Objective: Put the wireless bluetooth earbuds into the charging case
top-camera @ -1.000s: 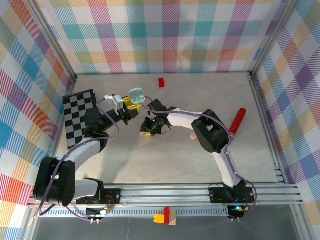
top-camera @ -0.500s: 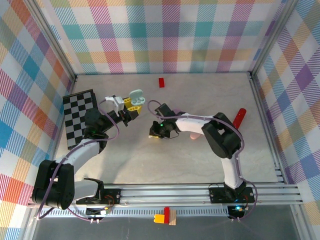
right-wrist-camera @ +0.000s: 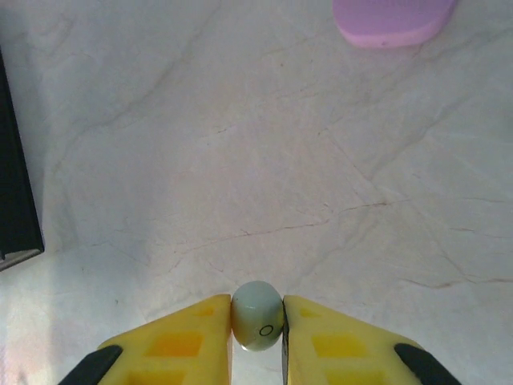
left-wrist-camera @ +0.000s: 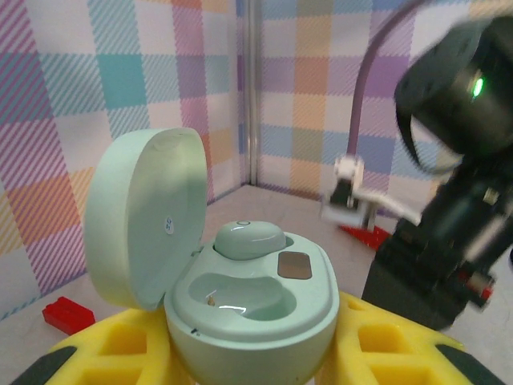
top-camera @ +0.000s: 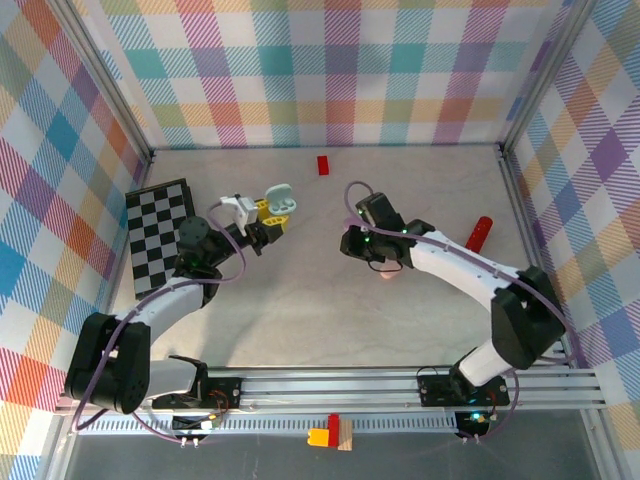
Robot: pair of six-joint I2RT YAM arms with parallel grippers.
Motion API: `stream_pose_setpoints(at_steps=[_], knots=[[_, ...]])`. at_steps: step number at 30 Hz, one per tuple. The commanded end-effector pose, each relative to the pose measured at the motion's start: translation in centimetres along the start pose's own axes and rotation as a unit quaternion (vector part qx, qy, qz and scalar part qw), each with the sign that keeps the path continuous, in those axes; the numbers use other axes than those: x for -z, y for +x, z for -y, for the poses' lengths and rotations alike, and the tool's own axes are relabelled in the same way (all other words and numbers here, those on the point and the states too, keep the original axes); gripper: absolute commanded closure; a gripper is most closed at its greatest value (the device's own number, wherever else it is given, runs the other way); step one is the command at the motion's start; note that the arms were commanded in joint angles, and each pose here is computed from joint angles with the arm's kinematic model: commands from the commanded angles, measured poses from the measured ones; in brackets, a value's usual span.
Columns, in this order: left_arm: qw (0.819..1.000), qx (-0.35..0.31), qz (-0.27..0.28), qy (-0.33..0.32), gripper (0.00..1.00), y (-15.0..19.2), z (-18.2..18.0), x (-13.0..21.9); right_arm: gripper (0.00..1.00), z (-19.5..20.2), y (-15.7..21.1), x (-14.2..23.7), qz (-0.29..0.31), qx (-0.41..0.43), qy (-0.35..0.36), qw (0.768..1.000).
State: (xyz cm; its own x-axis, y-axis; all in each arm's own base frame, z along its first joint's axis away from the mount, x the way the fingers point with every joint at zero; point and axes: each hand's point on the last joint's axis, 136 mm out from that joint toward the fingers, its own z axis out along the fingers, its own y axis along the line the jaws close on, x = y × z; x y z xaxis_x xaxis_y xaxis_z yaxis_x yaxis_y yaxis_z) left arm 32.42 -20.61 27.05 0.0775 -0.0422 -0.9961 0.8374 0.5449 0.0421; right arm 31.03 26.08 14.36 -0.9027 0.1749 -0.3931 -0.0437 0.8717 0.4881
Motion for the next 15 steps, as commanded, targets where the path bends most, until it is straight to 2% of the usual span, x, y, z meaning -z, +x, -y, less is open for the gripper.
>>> stream_pose_setpoints(at_steps=[1,9,15], knots=[[0.999,-0.033,-0.033,0.0,0.7,1.7,0.6,-0.7,0.79,-0.5,-0.8,3.0,0.013,0.047,0.015,0.999],[0.994,-0.055,-0.087,0.026,0.7,3.4,2.5,-2.4,0.8,-4.2,-2.4,7.2,0.028,0.076,-0.041,0.996],[0.991,-0.068,-0.114,0.032,0.7,4.6,3.0,-3.0,0.8,-8.5,-2.6,9.2,0.015,0.094,-0.135,0.986]])
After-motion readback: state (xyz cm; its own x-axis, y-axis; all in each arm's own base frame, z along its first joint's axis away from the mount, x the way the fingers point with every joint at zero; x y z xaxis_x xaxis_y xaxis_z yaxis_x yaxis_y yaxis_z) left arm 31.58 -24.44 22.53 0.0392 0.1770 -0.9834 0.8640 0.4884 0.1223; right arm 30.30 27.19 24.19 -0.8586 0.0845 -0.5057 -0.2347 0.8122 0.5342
